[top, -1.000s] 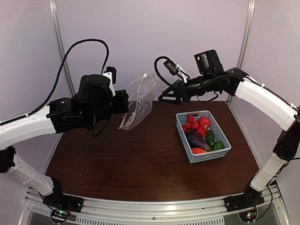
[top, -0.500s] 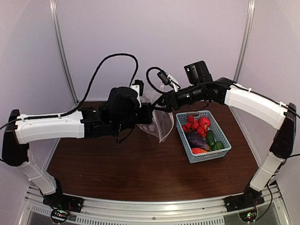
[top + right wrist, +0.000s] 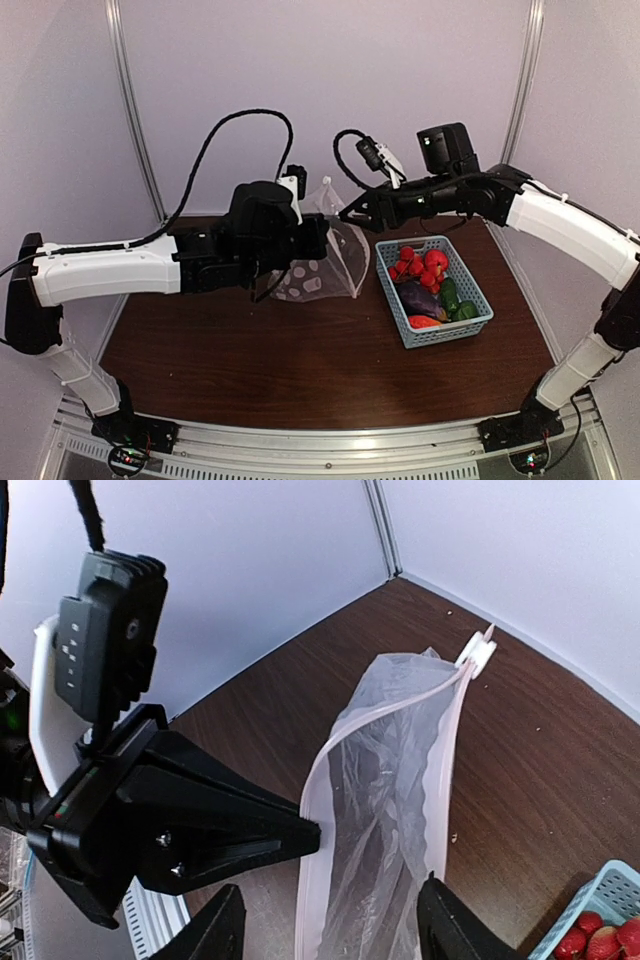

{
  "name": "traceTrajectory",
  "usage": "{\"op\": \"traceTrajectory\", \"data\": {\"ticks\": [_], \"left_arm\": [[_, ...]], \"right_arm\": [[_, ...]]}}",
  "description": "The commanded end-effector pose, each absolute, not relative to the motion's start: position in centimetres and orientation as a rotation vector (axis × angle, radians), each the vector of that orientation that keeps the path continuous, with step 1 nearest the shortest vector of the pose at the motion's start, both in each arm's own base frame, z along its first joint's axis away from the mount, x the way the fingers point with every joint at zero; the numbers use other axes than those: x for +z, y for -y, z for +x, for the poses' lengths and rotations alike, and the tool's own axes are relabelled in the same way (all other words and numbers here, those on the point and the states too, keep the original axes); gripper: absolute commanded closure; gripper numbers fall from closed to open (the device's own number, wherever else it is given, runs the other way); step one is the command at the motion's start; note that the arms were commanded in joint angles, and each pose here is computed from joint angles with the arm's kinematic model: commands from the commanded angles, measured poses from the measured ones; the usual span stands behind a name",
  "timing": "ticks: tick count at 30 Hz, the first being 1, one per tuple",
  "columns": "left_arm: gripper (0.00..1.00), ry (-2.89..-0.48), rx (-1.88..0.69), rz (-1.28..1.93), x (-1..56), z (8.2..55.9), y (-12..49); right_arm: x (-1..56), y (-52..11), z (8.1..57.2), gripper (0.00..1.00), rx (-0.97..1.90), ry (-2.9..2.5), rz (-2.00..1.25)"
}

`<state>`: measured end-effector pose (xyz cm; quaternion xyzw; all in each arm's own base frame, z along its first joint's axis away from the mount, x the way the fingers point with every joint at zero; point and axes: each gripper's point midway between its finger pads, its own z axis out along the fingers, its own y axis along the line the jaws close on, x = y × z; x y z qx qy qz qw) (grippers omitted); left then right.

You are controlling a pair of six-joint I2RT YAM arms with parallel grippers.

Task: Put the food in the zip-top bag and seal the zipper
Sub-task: Pass from the left arm to the right, then open the zipper food storage bag at the center of the board.

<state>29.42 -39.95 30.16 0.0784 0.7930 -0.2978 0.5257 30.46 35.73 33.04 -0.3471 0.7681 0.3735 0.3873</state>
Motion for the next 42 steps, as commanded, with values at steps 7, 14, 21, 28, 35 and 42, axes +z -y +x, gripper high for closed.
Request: {"op": "traceTrajectory", "data": {"ticks": [7,14,21,28,35,42], "left_arm": [[1.0,-1.86,-0.776,0.181,31.5,29.4,41.1],[1.0,-1.863,-0.787,0.196,31.5,29.3,41.3],[0.95,-1.939,-0.721,0.156,29.6,29.6,40.7],[0.38,-1.934,-0.728,0.101,29.4,30.1,40.9],[0.35,-1.89,-0.744,0.162,30.1,30.6,42.9],[0.38,-1.91,-0.648,0.086,29.1,31.8,42.1]], "right_arm": [[30.6,-34.3,34.0,0.4,0.73,-2.037,-0.777],[29.4,-35.8,35.5,0.7,0.752,-2.059,-0.768],[29.4,-35.7,37.1,1.0,0.667,-2.061,-0.733],[29.5,-35.9,37.0,1.0,0.678,-2.069,-0.689],[29.4,-36.1,36.8,1.0,0.656,-2.08,-0.645],[29.0,-36.4,36.7,1.0,0.661,-2.094,-0.641]]}}
